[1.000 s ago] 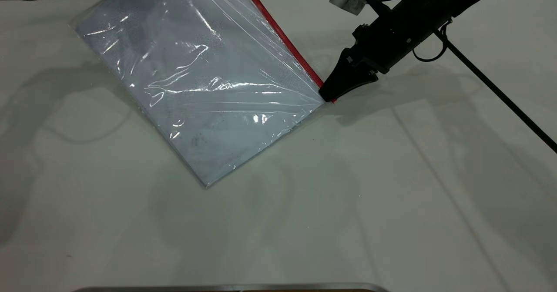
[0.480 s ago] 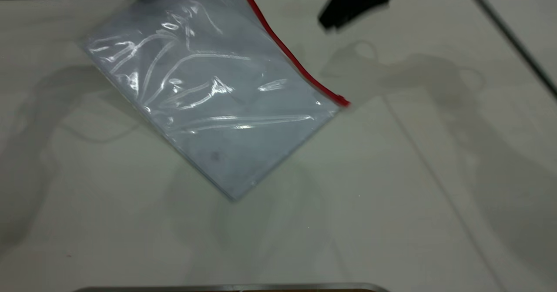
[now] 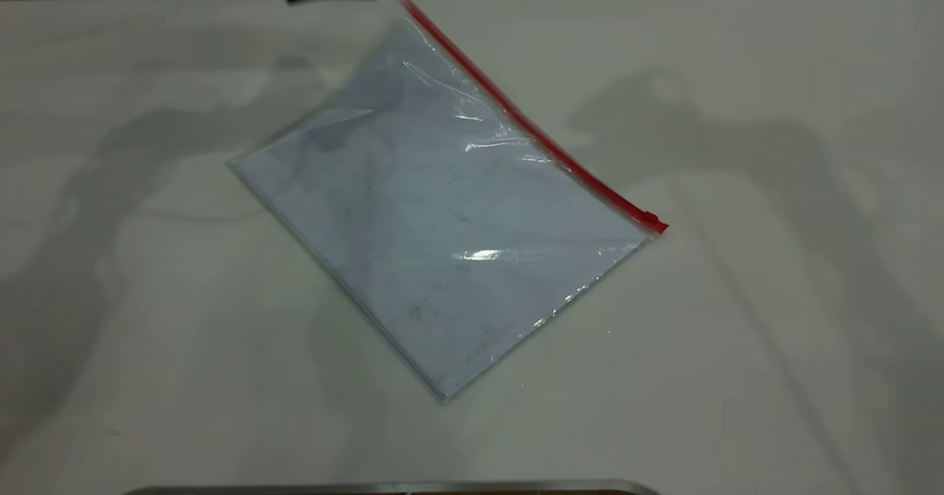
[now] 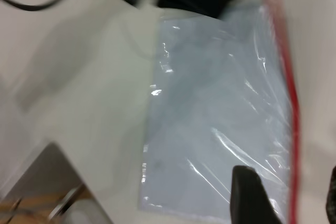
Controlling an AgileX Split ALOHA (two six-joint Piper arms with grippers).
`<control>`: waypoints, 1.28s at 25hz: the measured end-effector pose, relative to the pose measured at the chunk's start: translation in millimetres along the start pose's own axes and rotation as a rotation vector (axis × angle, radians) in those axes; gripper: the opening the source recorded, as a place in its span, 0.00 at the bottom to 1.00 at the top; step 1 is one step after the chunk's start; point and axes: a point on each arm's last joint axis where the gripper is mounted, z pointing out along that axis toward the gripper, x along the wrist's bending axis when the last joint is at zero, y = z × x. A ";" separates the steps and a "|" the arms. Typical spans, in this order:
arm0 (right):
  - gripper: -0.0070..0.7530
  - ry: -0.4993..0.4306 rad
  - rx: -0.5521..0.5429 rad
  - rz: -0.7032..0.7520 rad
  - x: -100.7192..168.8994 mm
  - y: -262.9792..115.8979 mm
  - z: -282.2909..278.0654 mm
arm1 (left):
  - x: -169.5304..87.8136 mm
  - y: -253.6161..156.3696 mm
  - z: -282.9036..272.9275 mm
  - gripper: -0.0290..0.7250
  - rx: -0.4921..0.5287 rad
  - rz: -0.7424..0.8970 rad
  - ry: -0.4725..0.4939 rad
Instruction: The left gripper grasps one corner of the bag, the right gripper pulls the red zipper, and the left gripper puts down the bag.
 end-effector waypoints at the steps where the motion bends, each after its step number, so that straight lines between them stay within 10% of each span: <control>1: 0.51 -0.049 -0.012 0.016 8.0 0.9 -18.7 | -5.8 8.4 -10.6 0.62 -0.008 -0.034 -0.012; 7: 0.46 -0.291 -0.189 -0.011 75.5 -12.3 -142.7 | -50.8 52.5 -74.9 0.63 0.010 -0.054 -0.018; 15: 0.46 -0.372 -0.245 -0.040 145.0 -115.5 -206.5 | -164.2 101.8 -135.0 0.60 0.126 0.052 0.193; 25: 0.47 -0.554 -0.221 0.048 167.8 -271.8 -196.0 | -320.8 101.7 -219.8 0.55 0.085 0.156 0.577; 32: 0.48 -0.560 -0.144 0.098 156.6 -331.8 -153.7 | -391.2 39.3 -241.7 0.55 0.045 0.182 0.622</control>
